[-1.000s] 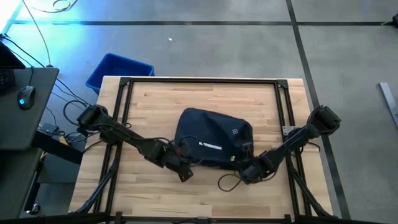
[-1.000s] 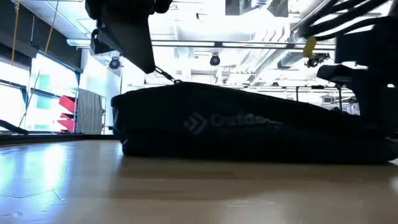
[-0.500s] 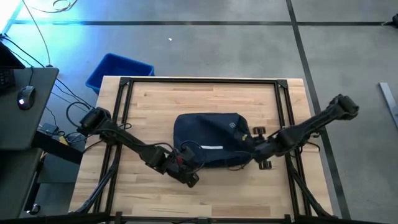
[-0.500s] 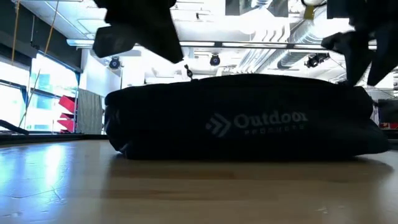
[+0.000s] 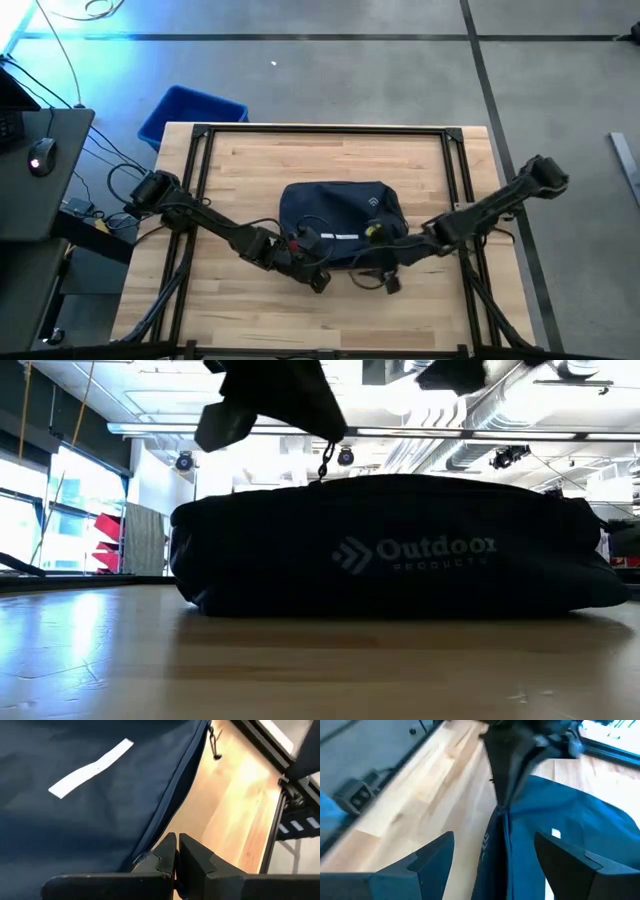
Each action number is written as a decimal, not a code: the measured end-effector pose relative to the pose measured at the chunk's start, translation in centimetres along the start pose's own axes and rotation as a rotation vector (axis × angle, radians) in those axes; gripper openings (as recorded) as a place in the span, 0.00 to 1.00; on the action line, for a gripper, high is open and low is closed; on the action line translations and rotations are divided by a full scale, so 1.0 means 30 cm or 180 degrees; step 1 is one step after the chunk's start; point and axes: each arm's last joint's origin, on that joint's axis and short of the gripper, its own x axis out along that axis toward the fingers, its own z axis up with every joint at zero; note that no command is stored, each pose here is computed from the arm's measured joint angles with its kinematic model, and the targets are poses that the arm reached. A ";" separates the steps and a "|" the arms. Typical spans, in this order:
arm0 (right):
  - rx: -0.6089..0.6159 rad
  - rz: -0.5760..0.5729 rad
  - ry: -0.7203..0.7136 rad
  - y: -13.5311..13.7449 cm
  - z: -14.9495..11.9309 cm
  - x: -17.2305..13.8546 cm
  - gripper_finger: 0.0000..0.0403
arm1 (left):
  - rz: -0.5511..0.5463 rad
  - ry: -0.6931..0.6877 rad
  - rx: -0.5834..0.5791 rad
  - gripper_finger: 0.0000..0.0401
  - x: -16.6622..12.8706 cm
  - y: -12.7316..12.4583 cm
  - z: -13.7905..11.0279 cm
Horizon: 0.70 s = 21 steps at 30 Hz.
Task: Unpack backpack
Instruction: Open the blue backpack
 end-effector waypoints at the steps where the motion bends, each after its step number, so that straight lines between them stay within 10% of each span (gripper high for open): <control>1: -0.0036 -0.0023 0.0043 -0.002 -0.012 0.035 0.65 | -0.0008 -0.0005 -0.0016 0.00 0.000 -0.001 0.001; 10: -0.0027 -0.0118 0.0499 -0.001 -0.122 0.242 0.60 | 0.0053 -0.0001 -0.0176 0.00 0.000 0.005 -0.002; 21: 0.0362 -0.0115 0.0871 0.015 -0.153 0.269 0.03 | 0.0758 0.0442 -0.0285 0.00 -0.037 0.054 -0.104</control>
